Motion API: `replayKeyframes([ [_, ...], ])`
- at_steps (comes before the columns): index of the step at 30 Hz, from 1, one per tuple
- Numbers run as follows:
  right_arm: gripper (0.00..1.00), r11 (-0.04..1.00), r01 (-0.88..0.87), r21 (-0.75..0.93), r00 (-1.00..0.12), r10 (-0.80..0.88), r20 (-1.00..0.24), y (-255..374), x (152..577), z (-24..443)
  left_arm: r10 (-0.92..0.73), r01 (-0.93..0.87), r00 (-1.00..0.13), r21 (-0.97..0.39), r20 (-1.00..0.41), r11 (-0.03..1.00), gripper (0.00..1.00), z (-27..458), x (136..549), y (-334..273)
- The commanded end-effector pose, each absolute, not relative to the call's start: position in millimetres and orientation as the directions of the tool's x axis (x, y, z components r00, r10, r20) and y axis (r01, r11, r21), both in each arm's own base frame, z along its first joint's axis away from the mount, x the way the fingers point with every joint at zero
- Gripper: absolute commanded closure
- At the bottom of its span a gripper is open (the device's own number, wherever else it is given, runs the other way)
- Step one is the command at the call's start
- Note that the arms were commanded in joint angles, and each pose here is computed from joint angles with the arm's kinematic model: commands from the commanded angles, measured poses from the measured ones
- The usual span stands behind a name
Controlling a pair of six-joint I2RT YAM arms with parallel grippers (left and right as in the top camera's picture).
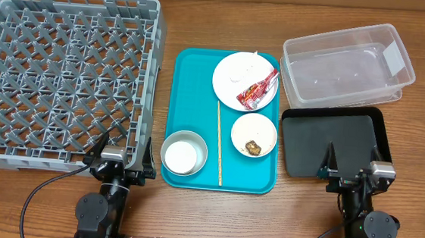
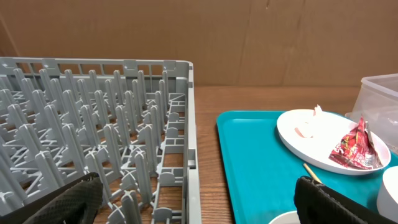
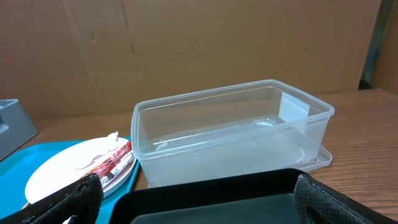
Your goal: Sort waste into correct bins and load items into the dishwasher
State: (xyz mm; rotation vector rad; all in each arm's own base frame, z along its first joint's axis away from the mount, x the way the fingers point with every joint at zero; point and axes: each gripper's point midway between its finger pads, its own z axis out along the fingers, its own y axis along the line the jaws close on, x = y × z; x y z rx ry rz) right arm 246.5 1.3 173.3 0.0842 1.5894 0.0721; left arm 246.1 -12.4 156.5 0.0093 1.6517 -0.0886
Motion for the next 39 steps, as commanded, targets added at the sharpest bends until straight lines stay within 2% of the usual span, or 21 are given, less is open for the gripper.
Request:
replayKeyframes([
  [1,0.00,0.992,0.019,0.123,0.002,0.123,-0.992,-1.2,246.5,175.5,-0.075,0.062,-0.080,-0.080,-0.994,0.995,0.00,156.5,245.8,-13.6],
  [9,0.00,0.958,0.019,0.288,-0.002,0.288,-0.958,-1.0,245.5,177.8,-0.117,0.055,-0.100,-0.123,-0.988,0.991,0.00,162.7,242.5,-13.4],
  [21,0.00,0.959,0.027,0.284,-0.117,0.285,-0.951,2.9,230.5,204.0,-0.113,0.032,-0.224,-0.123,-0.968,0.992,0.00,205.4,226.9,-11.7],
  [26,0.00,0.959,0.031,0.281,-0.181,0.282,-0.942,5.5,231.2,221.0,-0.110,0.029,-0.316,-0.126,-0.942,0.992,0.00,223.2,233.0,-13.4],
  [33,0.00,0.964,0.067,0.259,-0.347,0.266,-0.899,7.4,246.0,236.7,-0.105,0.005,-0.509,-0.126,-0.854,0.992,0.00,243.1,247.9,-14.4],
  [39,0.00,0.963,0.086,0.257,-0.564,0.260,-0.784,16.6,258.8,238.6,-0.101,-0.004,-0.691,-0.135,-0.716,0.991,0.00,250.2,246.9,-18.8],
])
